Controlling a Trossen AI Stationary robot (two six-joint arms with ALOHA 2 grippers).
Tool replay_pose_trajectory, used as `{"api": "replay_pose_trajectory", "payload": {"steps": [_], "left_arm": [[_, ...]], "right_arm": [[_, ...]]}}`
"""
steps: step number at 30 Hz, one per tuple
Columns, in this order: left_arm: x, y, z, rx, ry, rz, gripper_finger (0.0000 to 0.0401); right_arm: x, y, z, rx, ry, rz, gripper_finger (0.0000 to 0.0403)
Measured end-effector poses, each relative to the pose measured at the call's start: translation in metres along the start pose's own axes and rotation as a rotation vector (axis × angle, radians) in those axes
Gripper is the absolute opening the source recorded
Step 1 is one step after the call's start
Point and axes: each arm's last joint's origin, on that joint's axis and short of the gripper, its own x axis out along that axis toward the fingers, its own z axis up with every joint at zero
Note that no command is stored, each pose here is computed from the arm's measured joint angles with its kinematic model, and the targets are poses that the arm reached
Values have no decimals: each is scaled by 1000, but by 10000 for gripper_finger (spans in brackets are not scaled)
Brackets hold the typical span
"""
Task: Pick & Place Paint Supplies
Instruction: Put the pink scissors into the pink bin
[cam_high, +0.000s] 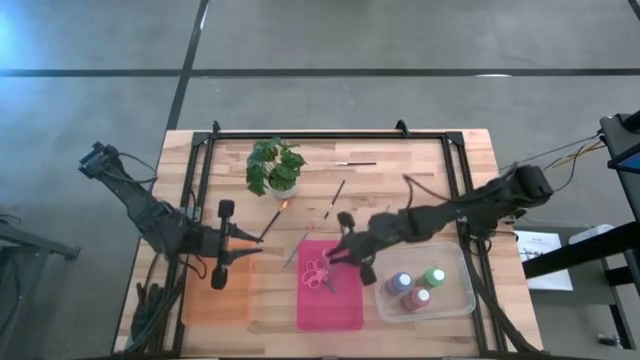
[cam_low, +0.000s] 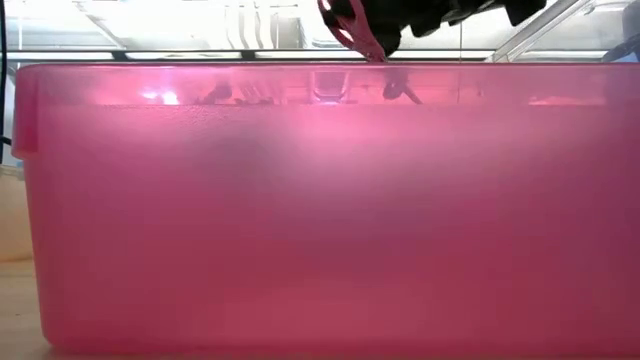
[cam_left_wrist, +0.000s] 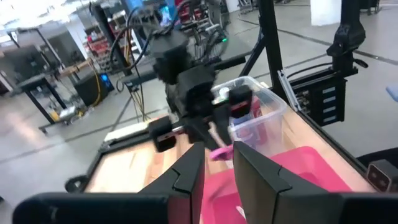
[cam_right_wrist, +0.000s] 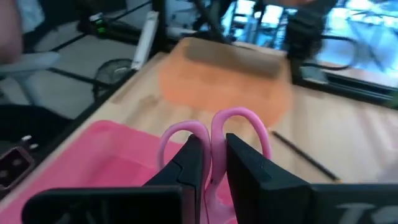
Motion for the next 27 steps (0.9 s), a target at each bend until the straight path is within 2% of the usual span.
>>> {"api": "replay_pose_trajectory", "payload": {"steps": [6,15,21,27], "left_arm": [[5,-6,-7,-72,15,-6,91],[14,-16,-12,-82,51,-18,90],[15,-19,-12,-94,53,-23,90],[15,-21,-12,-93,52,-28,90]], "right_arm": [[33,17,-7,-26,55,24,40],[68,20,-25,-37,170,42,40],[77,22,-28,-45,248,54,40],[75,21,-20,-45,233,30,40]]}}
